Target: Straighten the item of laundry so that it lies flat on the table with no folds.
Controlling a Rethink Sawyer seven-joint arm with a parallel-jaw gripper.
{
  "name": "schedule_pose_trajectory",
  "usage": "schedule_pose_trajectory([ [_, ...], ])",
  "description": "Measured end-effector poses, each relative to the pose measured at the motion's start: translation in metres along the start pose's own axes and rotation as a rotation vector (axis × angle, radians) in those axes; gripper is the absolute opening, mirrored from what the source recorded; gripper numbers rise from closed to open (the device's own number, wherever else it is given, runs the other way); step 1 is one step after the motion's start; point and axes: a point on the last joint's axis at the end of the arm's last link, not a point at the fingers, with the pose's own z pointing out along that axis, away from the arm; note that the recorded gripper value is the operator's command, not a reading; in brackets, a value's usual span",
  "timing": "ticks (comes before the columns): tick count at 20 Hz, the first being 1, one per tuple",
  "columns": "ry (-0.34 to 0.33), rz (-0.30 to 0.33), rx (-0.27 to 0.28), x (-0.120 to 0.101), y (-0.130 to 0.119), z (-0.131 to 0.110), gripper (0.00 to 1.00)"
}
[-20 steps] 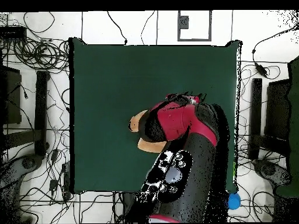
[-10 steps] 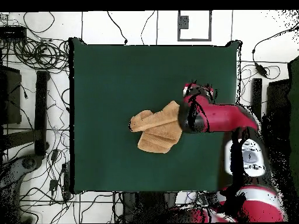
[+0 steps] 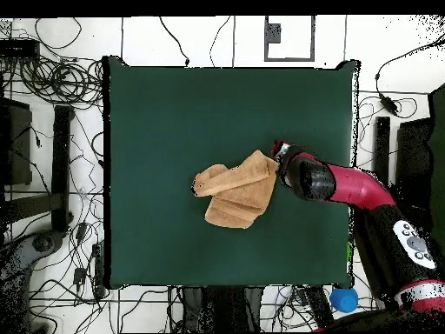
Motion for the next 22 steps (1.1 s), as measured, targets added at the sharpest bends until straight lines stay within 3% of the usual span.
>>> schedule_pose_trajectory([
  [6,0.145,-0.003,-0.071,0.026,0.044,-0.001,1.00],
  [11,0.202,-0.015,-0.151,0.037,0.089,-0.009,1.00],
  [17,0.214,-0.028,-0.216,0.041,0.115,-0.020,1.00],
  [22,0.211,-0.025,-0.239,0.038,0.119,-0.025,1.00],
])
